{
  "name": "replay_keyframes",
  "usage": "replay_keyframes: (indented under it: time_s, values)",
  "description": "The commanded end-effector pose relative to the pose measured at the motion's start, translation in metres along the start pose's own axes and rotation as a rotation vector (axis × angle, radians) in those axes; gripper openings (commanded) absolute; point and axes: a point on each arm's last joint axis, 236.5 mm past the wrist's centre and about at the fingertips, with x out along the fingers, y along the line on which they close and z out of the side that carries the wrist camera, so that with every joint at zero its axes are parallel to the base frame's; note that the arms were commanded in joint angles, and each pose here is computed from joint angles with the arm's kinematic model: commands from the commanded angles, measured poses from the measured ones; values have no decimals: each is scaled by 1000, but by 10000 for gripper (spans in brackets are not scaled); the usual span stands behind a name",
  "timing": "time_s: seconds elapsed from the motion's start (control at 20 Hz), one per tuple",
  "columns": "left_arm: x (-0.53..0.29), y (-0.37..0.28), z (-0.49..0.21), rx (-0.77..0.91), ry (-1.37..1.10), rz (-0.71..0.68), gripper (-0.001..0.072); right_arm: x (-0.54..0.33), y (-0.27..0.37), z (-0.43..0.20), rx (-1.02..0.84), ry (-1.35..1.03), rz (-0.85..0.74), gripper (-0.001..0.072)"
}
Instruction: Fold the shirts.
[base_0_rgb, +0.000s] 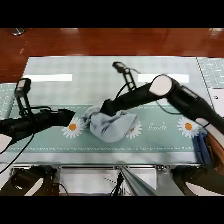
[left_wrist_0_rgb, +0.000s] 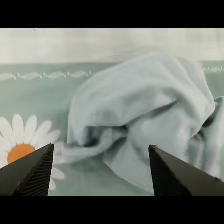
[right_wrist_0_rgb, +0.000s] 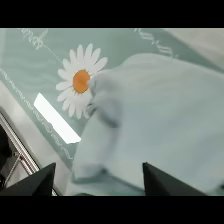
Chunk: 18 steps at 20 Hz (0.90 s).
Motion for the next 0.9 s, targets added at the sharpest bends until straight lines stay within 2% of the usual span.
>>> replay_keyframes:
  time_s: [0.0, 0.15, 0.2, 0.25, 0.4, 0.5, 0.6, 0.75, 0.85]
  values:
    - [5, 6, -36, -41, 172, 22, 705, -68, -45, 20, 61, -55, -44, 617]
    - [4, 41, -63, -148, 283, 123, 704, -183, -161, -9, 239, -158, -382, 616]
    - [9, 41, -76, -218, 316, 95, 704, -214, -195, -36, 341, -197, -475, 614]
    - [18, 28, -93, -271, 359, 7, 704, -234, -219, -65, 449, -247, -528, 613]
    - [47, -20, -125, -424, 385, -290, 704, -225, -244, -131, 705, -381, -472, 611]
    - [62, -31, -128, -458, 342, -369, 704, -192, -239, -147, 765, -408, -374, 610]
    - [77, -32, -125, -427, 302, -363, 704, -165, -232, -153, 783, -394, -301, 609]
    - [100, -34, -129, -388, 293, -314, 704, -149, -224, -153, 763, -354, -277, 609]
    - [111, -49, -126, -338, 291, -339, 704, -143, -219, -151, 739, -337, -273, 609]
